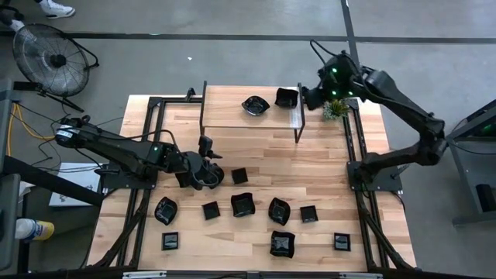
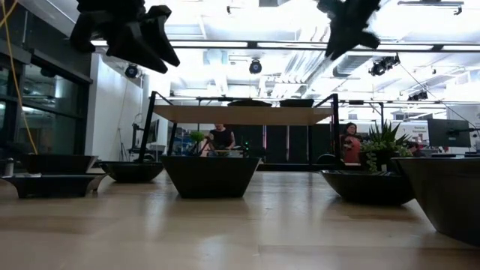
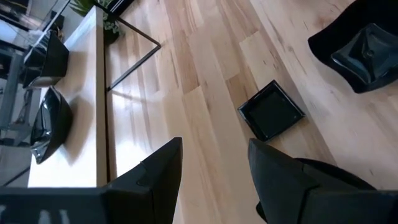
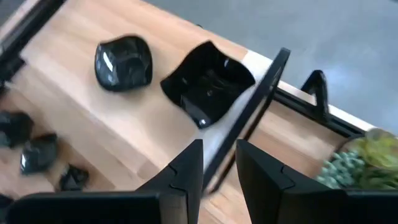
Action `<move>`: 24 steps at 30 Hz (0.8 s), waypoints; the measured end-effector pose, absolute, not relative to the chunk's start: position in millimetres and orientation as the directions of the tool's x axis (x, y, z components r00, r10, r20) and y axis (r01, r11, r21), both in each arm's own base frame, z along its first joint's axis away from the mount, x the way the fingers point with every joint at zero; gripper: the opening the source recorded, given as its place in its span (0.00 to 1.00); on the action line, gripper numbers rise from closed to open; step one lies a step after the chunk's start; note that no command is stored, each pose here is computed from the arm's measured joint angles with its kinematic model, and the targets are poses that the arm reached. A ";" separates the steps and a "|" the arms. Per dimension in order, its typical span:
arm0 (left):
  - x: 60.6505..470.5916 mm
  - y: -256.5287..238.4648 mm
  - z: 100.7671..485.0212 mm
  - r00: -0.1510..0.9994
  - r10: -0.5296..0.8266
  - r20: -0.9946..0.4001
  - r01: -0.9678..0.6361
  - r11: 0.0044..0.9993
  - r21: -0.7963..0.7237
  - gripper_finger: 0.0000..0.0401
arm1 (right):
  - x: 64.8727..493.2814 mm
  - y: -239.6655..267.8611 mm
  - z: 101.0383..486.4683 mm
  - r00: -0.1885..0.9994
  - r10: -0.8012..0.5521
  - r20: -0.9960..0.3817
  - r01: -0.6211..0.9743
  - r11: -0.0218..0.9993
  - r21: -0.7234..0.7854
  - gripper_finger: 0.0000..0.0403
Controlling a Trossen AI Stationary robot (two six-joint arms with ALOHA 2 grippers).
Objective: Pick & Place Mini shaped plates
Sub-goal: Stack the distorted square plate on top of the other distorted square plates on the shelf
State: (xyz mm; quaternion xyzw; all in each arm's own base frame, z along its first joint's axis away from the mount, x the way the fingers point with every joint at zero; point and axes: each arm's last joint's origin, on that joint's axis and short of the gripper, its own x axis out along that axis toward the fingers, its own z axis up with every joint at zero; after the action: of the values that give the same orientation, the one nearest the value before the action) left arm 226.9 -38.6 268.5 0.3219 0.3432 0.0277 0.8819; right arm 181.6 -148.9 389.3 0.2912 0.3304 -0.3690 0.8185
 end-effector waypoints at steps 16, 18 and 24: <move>227.0 -38.5 268.7 0.763 0.274 -0.585 0.153 0.803 0.576 0.45 | 176.0 -49.3 377.8 0.530 -0.258 -0.808 0.591 0.796 0.133 0.23; 226.9 -38.6 268.6 0.763 0.272 -0.586 0.143 0.813 0.564 0.45 | 180.5 -40.1 367.0 0.513 -0.247 -0.822 0.569 0.815 0.110 0.23; 227.6 -41.4 267.6 0.771 0.179 -0.611 0.123 0.900 0.419 0.45 | 193.7 -16.8 336.6 0.509 -0.249 -0.824 0.512 0.857 0.057 0.23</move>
State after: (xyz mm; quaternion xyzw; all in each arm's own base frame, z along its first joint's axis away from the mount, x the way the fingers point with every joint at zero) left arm 227.6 -41.4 267.6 0.2234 0.3378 0.0151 0.9142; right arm 193.7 -16.8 336.6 0.1482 0.4427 -0.2222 0.8560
